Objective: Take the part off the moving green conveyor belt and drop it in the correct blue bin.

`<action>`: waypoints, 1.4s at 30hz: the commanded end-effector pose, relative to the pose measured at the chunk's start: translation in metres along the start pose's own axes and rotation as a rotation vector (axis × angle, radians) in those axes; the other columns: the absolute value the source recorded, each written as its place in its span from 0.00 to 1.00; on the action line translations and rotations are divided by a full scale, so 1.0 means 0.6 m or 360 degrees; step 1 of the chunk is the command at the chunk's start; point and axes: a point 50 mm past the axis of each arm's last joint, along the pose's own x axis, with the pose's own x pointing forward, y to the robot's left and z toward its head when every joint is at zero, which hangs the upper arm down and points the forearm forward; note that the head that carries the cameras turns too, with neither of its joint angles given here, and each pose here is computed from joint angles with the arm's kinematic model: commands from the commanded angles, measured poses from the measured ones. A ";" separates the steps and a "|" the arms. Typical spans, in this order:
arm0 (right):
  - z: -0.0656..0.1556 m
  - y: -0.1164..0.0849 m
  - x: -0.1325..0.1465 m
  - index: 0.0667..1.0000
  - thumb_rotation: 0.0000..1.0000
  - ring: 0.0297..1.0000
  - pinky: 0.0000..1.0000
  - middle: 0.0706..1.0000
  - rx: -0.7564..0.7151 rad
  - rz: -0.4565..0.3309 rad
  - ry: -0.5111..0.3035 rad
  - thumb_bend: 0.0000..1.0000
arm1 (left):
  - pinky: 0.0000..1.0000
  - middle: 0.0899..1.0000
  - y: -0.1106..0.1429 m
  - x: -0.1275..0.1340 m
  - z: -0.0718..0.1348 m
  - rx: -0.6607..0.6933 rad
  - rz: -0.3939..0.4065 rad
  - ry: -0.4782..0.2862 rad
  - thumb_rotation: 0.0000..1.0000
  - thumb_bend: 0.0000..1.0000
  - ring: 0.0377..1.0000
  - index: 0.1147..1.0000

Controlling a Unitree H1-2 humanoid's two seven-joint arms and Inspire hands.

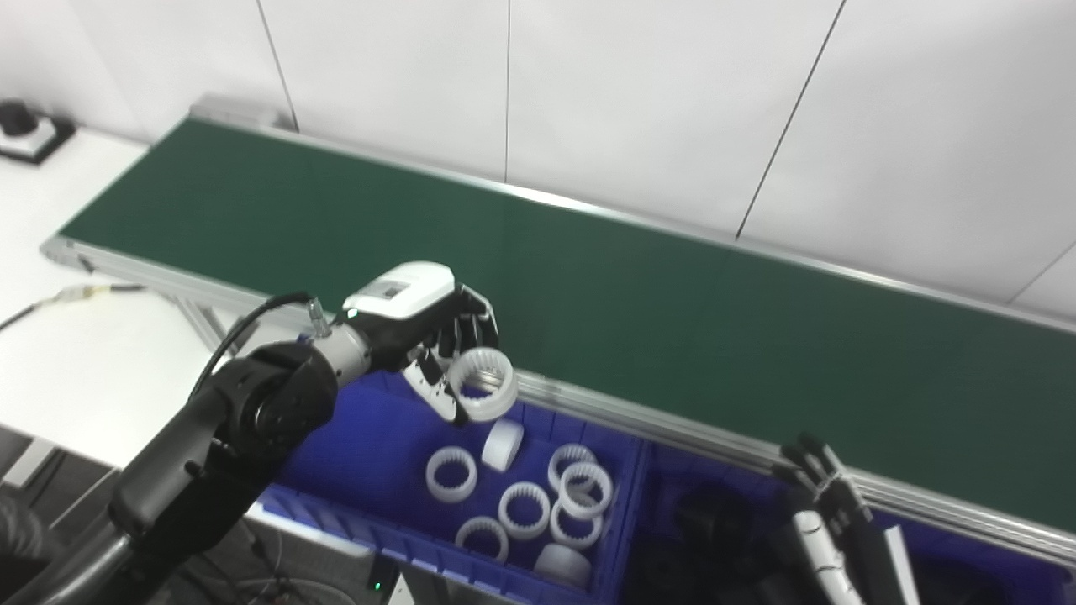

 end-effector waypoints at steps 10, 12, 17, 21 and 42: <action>0.016 -0.009 0.008 0.88 0.70 0.81 0.76 0.84 0.0009 0.0026 -0.0053 0.51 | 0.39 0.43 -0.023 -0.004 -0.002 -0.0012 0.0085 0.0017 0.00 0.50 0.39 0.45; 0.016 -0.009 0.007 0.89 0.70 0.81 0.76 0.84 0.0005 0.0025 -0.0045 0.52 | 0.38 0.44 -0.031 -0.003 -0.007 -0.0020 0.0085 0.0037 0.00 0.50 0.39 0.45; 0.016 -0.009 0.004 0.89 0.70 0.81 0.76 0.84 -0.0002 0.0027 -0.0044 0.51 | 0.38 0.44 -0.065 -0.001 -0.026 -0.0085 0.0088 0.0098 0.00 0.50 0.39 0.45; 0.014 -0.012 0.001 0.89 0.70 0.81 0.76 0.84 0.0001 0.0028 -0.0038 0.51 | 0.40 0.45 -0.106 0.003 -0.043 -0.0137 0.0068 0.0160 0.00 0.50 0.40 0.44; 0.013 -0.010 -0.001 0.89 0.70 0.81 0.76 0.85 0.0011 0.0023 -0.0026 0.53 | 0.43 0.46 -0.220 0.025 -0.105 -0.0288 -0.0016 0.0302 0.00 0.50 0.42 0.43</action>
